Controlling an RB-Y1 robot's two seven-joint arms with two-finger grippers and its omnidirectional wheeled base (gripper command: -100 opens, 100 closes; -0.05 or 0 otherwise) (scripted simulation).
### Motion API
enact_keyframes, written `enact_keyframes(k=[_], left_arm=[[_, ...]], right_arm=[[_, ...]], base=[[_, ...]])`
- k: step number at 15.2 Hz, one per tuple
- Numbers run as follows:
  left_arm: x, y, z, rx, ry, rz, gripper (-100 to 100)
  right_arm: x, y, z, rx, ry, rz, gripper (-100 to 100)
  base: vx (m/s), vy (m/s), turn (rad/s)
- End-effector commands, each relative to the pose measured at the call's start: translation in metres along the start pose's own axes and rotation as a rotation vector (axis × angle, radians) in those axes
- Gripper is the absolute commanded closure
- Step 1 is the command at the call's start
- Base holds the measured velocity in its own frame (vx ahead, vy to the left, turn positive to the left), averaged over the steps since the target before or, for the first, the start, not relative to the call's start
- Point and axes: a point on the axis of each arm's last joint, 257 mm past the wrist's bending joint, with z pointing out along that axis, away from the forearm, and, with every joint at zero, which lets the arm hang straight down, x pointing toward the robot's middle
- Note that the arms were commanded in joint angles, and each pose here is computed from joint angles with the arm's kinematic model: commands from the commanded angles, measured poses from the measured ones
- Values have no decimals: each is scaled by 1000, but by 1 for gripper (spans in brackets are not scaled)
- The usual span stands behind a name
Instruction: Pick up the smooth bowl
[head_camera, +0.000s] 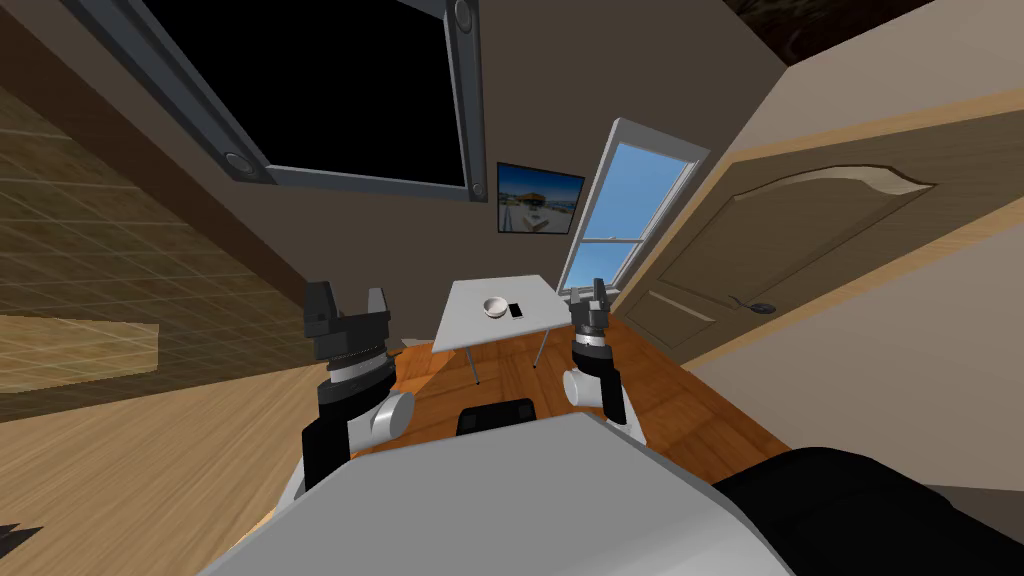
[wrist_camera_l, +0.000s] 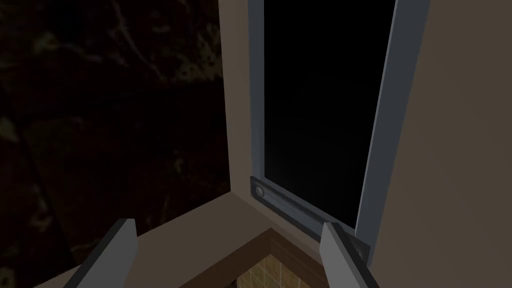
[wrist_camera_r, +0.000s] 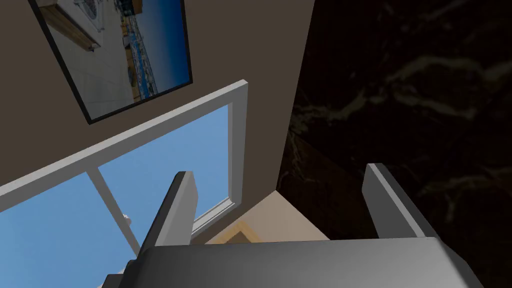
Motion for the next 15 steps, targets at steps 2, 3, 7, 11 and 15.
enact_keyframes(k=[2,3,7,11,15], left_arm=[[0,0,0,0,0,0,0],[0,0,0,0,0,0,0],[0,0,0,0,0,0,0],[0,0,0,0,0,0,0],[0,0,0,0,0,0,0]], right_arm=[[4,-5,-2,14,49,-32,-100],[6,-10,-5,27,78,-55,-100],[8,-24,-12,62,150,-120,-100],[7,-42,-23,107,226,-199,-100],[7,-53,-30,133,290,-255,-100]], base=[[-3,24,34],[-6,45,38],[-9,57,44],[-12,84,68],[-6,78,50]])
